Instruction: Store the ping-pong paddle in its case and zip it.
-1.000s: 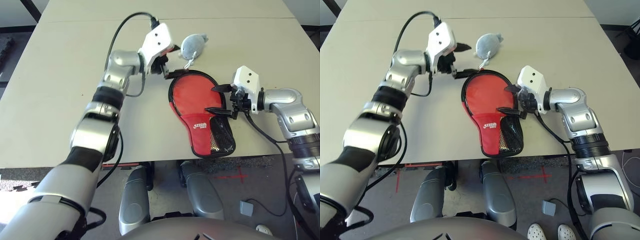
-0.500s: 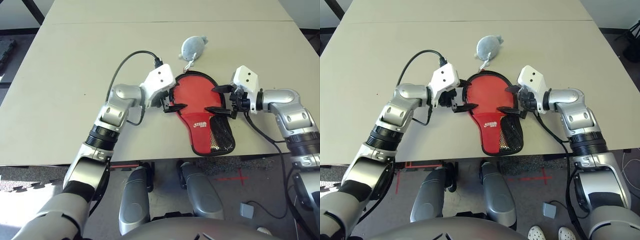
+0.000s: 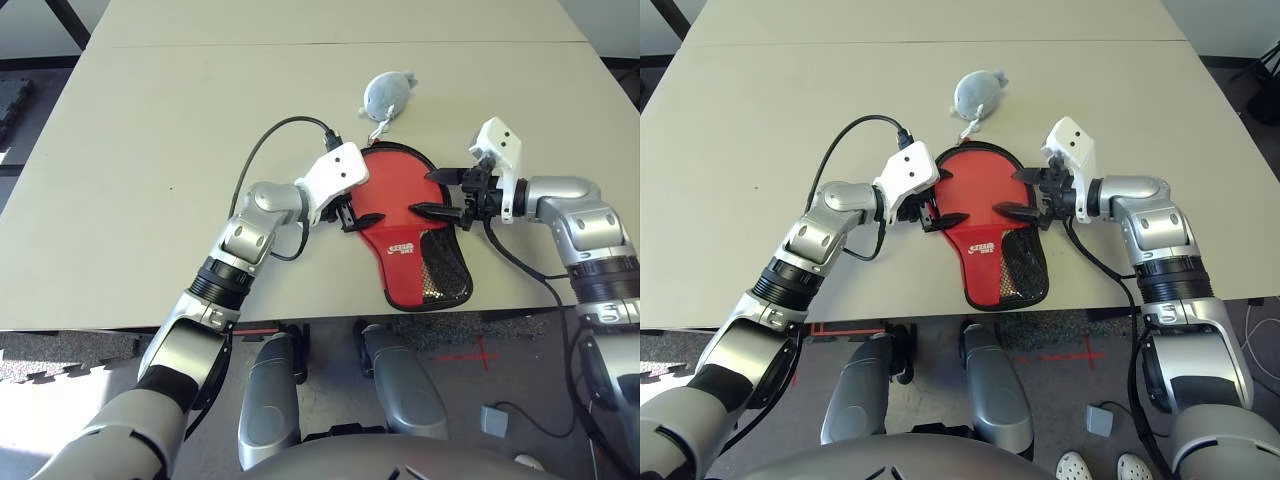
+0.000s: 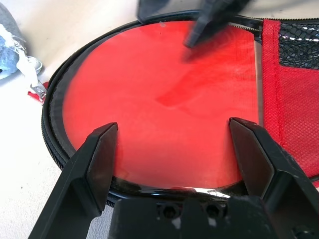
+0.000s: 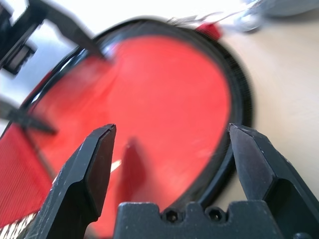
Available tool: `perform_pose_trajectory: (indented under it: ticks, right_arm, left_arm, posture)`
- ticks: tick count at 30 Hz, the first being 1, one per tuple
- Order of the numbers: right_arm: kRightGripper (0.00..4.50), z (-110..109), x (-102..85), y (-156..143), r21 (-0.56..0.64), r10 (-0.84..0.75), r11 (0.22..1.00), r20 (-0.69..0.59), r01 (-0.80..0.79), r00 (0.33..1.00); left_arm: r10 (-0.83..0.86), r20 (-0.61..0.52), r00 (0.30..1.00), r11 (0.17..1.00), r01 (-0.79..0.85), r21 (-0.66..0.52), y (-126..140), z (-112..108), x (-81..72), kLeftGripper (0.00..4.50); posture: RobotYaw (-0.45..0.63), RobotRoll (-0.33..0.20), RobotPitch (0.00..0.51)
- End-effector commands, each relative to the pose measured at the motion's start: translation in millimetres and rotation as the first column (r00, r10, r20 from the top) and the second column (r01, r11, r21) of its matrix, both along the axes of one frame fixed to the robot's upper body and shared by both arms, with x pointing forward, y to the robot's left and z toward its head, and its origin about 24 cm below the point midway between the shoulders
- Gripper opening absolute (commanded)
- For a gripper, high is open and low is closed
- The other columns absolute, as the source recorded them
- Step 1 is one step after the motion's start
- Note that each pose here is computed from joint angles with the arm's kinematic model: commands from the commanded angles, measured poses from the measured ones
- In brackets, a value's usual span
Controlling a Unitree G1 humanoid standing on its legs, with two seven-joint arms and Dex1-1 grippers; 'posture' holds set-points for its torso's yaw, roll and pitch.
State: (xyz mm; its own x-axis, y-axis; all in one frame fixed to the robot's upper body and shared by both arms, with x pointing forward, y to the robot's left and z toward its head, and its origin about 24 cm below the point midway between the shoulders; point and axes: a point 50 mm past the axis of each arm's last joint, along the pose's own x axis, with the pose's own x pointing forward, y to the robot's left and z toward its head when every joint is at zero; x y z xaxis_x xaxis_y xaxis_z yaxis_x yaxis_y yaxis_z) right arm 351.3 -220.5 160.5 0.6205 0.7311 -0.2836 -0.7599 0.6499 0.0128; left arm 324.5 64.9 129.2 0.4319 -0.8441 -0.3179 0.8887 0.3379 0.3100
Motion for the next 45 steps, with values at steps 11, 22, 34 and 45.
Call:
perform_pose_trajectory:
  ticks: [11,22,34,45]
  right_arm:
    - [4.50,19,51.6,8,0.278,-0.333,0.899,-0.071,0.339,0.940]
    - [4.50,21,68.7,38,0.420,-0.455,0.766,-0.179,0.486,0.872]
    - [4.50,21,75.9,77,0.460,-0.505,0.686,-0.257,0.564,0.824]
    - [0.93,17,76.2,75,0.440,-0.546,0.672,-0.248,0.596,0.800]
  left_arm:
    - [0.075,-0.144,0.987,0.993,-0.061,0.105,3,-37,-11.6,4.46]
    - [0.097,-0.157,0.983,0.991,-0.080,0.111,5,-39,-21.4,4.46]
    - [0.108,-0.144,0.984,0.989,-0.091,0.118,7,-35,-23.2,4.46]
    - [0.123,-0.143,0.982,0.988,-0.107,0.111,6,-34,-24.4,4.50]
  posture:
    - [-0.16,0.000,0.303]
    - [-0.10,0.000,0.311]
    - [-0.02,0.000,0.319]
    - [0.00,0.000,0.325]
